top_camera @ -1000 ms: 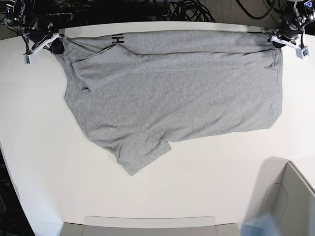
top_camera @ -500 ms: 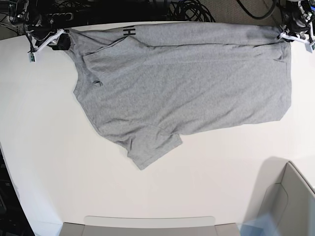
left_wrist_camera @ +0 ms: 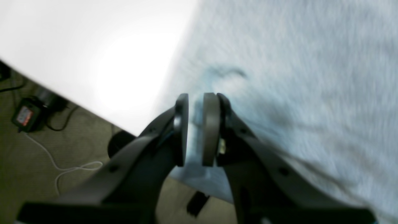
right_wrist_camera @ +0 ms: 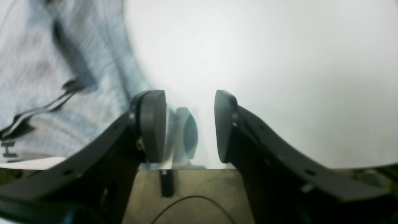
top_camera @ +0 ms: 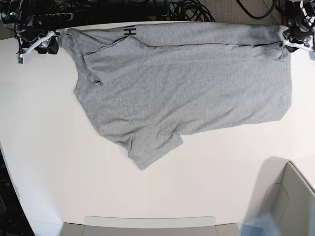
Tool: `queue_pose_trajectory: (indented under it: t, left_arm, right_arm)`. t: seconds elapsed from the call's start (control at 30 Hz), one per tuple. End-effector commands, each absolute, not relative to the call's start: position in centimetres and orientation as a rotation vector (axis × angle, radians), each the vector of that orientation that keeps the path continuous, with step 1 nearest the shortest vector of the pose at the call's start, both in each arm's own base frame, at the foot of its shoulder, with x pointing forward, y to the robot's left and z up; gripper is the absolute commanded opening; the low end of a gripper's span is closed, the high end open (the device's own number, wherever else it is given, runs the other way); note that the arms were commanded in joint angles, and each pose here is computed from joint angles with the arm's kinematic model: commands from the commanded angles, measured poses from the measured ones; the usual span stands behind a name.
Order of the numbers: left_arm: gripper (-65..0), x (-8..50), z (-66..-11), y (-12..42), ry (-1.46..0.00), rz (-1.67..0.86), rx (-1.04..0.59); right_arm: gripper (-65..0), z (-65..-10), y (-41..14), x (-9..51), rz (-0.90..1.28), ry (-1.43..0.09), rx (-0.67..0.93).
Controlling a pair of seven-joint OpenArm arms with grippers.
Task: Fold the T-shirt properly
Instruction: 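Reach both grippers to the hem corners and grasp them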
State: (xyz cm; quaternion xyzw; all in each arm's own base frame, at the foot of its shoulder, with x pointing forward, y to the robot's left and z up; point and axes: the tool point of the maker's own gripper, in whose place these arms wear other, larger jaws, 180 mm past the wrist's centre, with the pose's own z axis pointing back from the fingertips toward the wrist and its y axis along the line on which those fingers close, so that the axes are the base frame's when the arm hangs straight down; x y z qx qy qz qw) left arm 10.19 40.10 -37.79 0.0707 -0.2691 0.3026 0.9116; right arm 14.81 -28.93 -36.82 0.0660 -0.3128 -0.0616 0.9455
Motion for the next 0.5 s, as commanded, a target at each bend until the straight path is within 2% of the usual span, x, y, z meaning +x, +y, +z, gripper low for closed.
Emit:
queue_pose_trajectory:
  t: [0.0,0.2,0.37,0.47]
  left_arm:
    - [-55.6,10.6,-36.2,41.6,-0.601,0.619,0.191]
    - [-55.7,15.5,-32.0,41.8,-0.785,0.606,0.185]
    - [-55.7,19.8,-32.1,38.4,-0.831,0.535,0.088]
    - [-55.7,21.4,-32.6,36.5,-0.831,0.496,0.042]
  right_arm:
    - [-39.1,-34.8,-29.4,16.0,-0.110,-0.708,0.119]
    - [-39.1,-30.3,-29.5,22.0,-0.013,-0.875,0.098]
    - [-39.1,-30.1,-24.8,29.4,0.189,-0.864,0.159]
    - [-39.1,-31.0,-22.2,33.9,0.289,-0.857,0.126]
